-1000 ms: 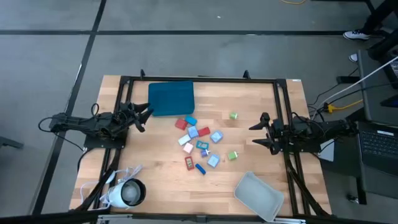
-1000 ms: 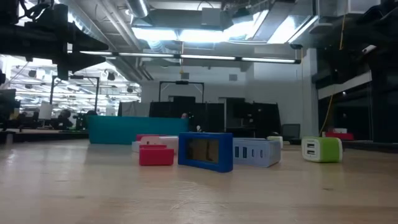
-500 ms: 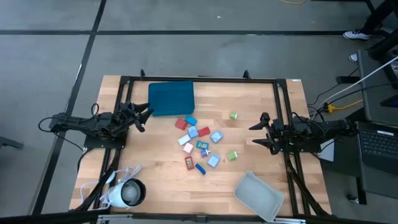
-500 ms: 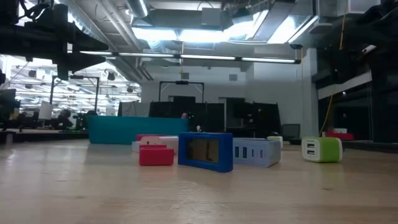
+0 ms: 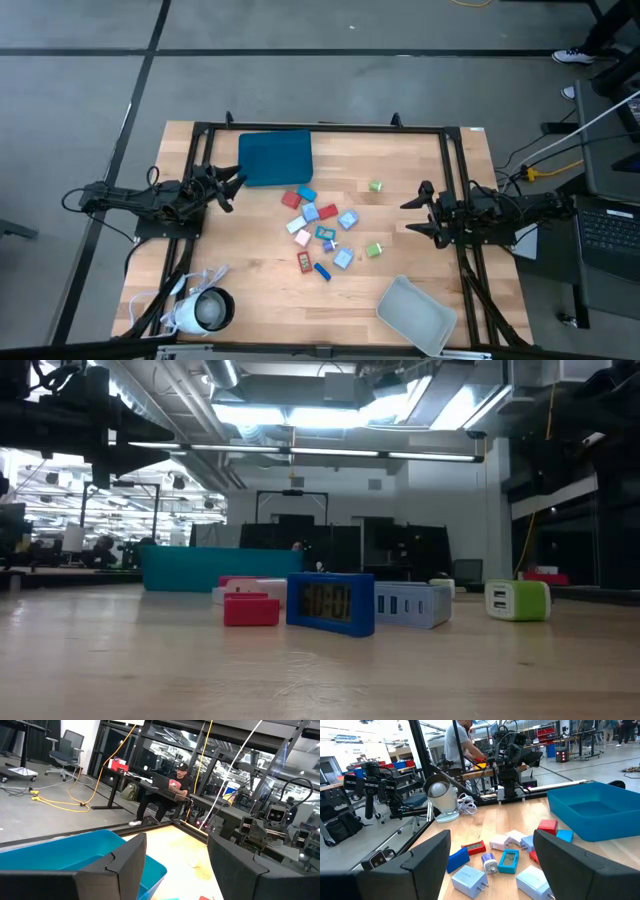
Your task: Pick & Place Office items
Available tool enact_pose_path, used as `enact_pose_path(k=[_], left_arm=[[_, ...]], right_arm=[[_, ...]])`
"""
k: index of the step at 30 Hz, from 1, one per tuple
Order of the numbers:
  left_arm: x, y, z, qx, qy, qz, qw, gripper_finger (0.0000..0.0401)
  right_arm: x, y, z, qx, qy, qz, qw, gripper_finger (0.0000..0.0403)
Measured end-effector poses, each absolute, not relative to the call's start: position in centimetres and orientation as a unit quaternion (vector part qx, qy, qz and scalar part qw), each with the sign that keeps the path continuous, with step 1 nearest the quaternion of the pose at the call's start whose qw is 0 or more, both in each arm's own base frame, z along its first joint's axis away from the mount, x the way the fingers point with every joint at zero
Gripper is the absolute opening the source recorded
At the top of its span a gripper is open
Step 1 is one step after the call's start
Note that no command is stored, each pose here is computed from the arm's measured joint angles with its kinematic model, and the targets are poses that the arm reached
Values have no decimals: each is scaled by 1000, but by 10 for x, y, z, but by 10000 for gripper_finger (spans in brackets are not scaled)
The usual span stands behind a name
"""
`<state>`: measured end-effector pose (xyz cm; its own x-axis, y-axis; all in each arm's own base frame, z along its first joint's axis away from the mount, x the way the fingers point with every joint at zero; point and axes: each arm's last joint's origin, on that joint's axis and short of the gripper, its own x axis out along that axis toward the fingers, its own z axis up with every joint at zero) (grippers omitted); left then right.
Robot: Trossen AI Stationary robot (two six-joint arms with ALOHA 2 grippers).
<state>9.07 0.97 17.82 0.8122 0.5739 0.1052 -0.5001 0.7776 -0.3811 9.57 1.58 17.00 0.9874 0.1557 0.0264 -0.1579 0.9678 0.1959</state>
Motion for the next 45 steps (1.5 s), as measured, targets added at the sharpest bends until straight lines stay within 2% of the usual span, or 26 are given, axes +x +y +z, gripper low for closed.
enact_pose_path(k=[4, 7, 14, 19, 23, 28, 31, 36, 40, 45], left_arm=[[91, 10, 178, -170, -108, 287, 937, 209], [91, 10, 178, -170, -108, 287, 936, 209], [91, 10, 178, -171, -109, 287, 937, 209], [91, 10, 178, -170, -108, 287, 937, 208], [91, 10, 178, -170, -108, 287, 937, 209], [91, 10, 178, -170, -109, 287, 937, 208], [91, 10, 178, -170, -108, 287, 936, 208], [89, 12, 179, -174, -119, 325, 922, 209], [87, 12, 185, -229, -166, 324, 903, 208], [82, 14, 200, -264, -245, 314, 878, 208]], right_arm=[[96, 15, 173, 71, -24, 74, 994, 288], [95, 14, 180, 88, -59, 44, 993, 288], [91, 4, 196, 229, -166, -89, 955, 288], [88, -2, 198, 248, -195, -192, 929, 288], [87, -5, 197, 251, -199, -236, 917, 288], [87, -4, 198, 279, -209, -222, 911, 288], [86, -6, 198, 290, -219, -245, 899, 288], [84, -5, 206, 324, -256, -188, 891, 288], [82, -5, 211, 370, -288, -166, 868, 288], [78, -7, 216, 385, -325, -192, 842, 288]])
